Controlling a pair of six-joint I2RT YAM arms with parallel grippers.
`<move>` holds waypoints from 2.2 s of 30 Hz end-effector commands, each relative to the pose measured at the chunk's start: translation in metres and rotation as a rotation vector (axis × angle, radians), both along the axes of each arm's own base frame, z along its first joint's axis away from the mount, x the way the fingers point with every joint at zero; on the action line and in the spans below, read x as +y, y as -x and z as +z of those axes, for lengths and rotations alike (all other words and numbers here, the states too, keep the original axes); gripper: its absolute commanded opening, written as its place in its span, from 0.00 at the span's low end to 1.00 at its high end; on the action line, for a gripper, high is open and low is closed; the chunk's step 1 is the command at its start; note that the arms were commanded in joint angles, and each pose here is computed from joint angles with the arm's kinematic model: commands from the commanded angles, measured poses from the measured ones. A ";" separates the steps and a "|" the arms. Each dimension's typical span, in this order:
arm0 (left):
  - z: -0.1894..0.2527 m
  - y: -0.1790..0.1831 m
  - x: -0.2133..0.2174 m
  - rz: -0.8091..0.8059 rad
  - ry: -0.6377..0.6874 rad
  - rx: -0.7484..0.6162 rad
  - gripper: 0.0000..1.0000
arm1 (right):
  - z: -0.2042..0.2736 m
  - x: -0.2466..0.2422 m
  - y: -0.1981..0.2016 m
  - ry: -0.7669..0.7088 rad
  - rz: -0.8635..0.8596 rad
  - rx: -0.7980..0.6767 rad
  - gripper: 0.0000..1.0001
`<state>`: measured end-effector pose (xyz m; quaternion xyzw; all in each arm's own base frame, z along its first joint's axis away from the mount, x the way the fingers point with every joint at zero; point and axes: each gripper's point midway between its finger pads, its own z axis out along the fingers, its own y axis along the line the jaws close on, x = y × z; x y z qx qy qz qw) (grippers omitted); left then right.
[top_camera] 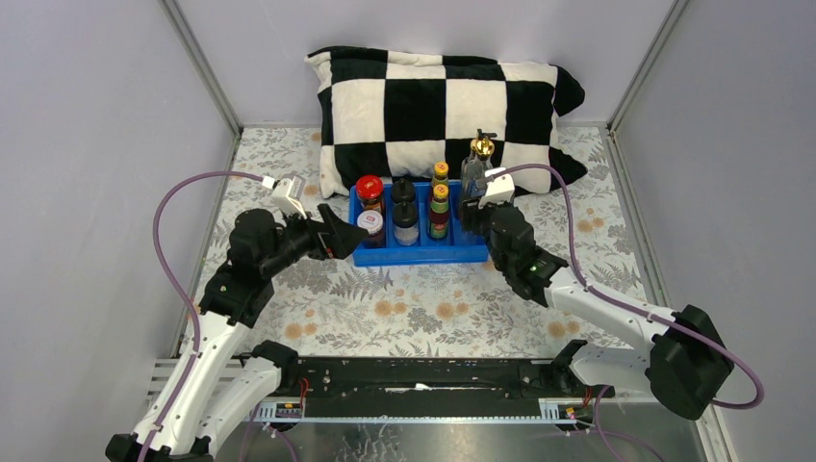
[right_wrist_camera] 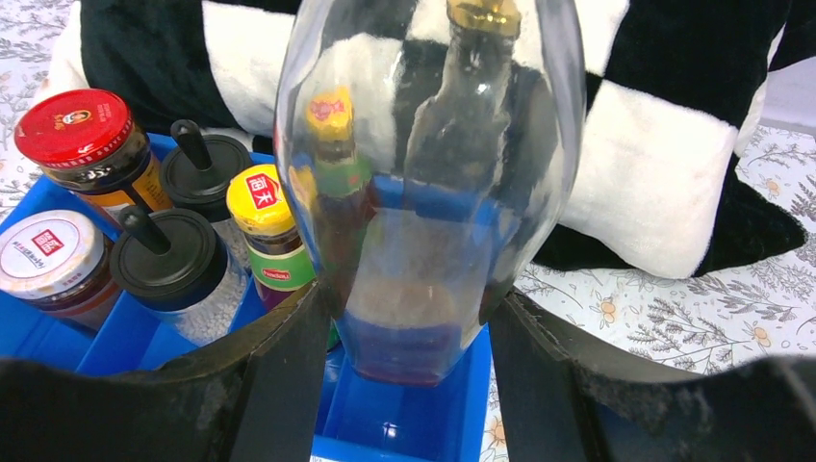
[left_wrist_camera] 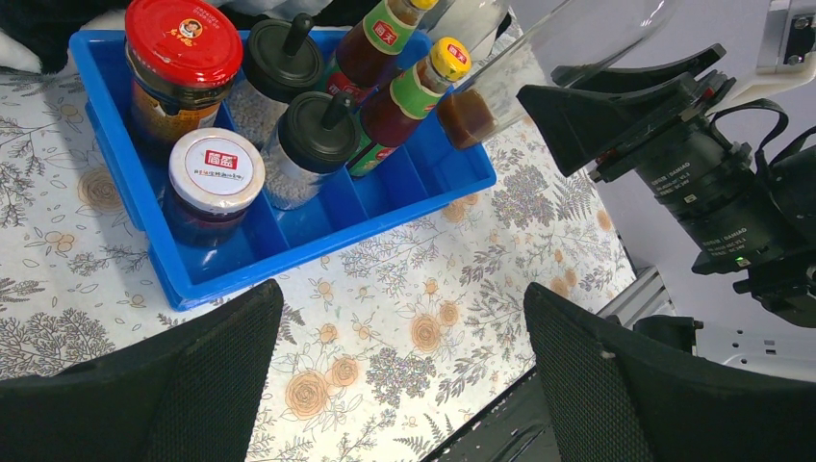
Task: Organize the condiment bottles
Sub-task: Place the bottle in the storage box.
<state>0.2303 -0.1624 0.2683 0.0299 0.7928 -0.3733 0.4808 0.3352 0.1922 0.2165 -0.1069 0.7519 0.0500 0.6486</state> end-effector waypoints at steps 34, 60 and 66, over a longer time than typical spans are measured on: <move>-0.005 -0.002 0.002 0.012 -0.006 -0.012 0.99 | 0.003 0.002 -0.017 -0.054 -0.077 -0.097 0.30; -0.011 -0.003 0.001 0.009 -0.003 -0.002 0.99 | -0.048 0.010 -0.023 -0.097 -0.087 -0.057 0.29; -0.011 -0.003 0.001 0.009 -0.005 0.000 0.99 | -0.055 0.013 -0.025 -0.112 -0.089 -0.048 0.29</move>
